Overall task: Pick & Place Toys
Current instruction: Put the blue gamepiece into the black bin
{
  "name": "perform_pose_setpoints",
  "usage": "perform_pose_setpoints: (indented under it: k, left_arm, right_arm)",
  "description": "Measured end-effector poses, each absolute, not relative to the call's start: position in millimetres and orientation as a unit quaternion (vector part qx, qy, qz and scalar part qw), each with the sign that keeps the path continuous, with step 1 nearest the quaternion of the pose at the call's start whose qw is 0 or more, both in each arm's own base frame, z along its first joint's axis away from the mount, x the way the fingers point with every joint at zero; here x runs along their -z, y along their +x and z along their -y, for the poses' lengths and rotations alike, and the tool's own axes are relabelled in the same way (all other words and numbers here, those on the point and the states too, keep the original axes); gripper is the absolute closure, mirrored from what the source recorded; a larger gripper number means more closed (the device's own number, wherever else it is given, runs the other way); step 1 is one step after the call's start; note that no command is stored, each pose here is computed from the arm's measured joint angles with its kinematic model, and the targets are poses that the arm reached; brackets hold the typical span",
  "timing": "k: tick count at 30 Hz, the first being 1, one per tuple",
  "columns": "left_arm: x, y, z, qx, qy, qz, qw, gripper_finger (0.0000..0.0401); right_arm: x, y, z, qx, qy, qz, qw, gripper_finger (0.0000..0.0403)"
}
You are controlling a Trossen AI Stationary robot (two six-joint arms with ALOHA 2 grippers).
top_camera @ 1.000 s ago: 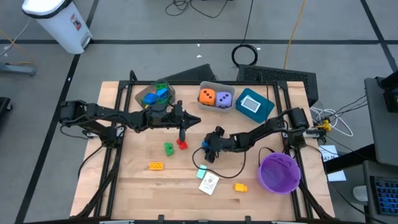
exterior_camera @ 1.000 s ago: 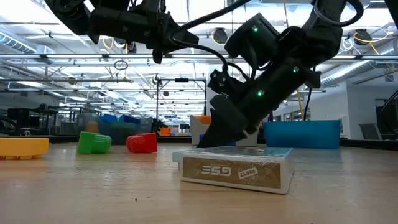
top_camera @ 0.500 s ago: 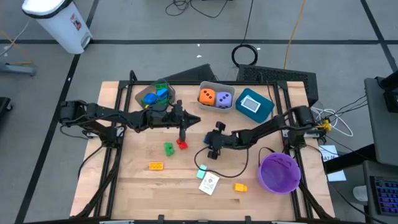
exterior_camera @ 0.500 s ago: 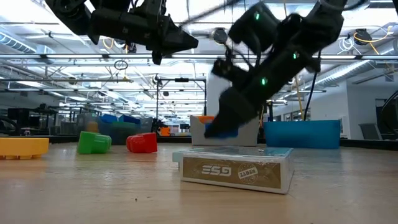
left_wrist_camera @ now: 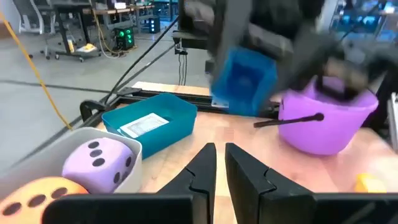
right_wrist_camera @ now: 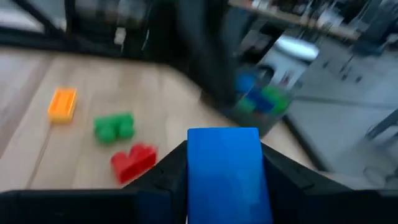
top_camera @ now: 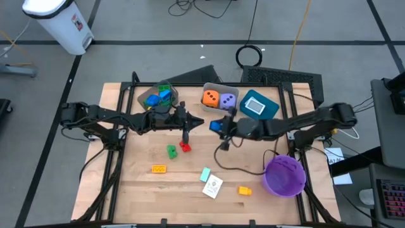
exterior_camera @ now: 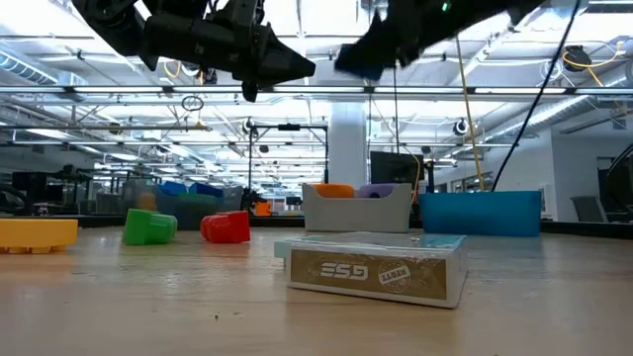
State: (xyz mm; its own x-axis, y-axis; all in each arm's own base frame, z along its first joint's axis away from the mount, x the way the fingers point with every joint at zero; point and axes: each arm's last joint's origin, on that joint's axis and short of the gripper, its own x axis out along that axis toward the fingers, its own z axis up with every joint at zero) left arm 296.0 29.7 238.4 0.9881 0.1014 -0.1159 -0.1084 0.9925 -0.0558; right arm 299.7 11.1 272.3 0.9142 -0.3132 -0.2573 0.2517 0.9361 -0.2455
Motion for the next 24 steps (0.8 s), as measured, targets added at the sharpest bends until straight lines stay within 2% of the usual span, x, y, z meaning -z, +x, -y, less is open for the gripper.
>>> perform_pose_setpoints:
  k: [4, 9, 13, 16, 24]
  left_arm:
    - [-238, 296, -29, -0.047, 0.011, -0.058, 0.997, 0.0359]
    - [-243, 297, -27, -0.013, 0.044, -0.034, 0.998, 0.0359]
    - [-251, 297, -27, -0.009, 0.026, 0.006, 1.000, 0.0349]
    - [-254, 298, -27, -0.010, 0.015, 0.012, 1.000, 0.0316]
    - [-259, 307, -29, -0.007, -0.014, 0.023, 1.000, 0.0187]
  right_arm:
    - [-296, 286, -2, 0.154, -0.102, -0.101, 0.978, 0.0276]
    - [-312, 282, 9, 0.070, -0.057, -0.040, 0.995, 0.0270]
    - [-311, 287, 18, 0.036, -0.043, -0.023, 0.998, 0.0273]
    - [-309, 292, 21, 0.025, -0.039, -0.011, 0.999, 0.0274]
    - [-303, 309, 24, -0.032, -0.026, 0.049, 0.998, 0.0274]
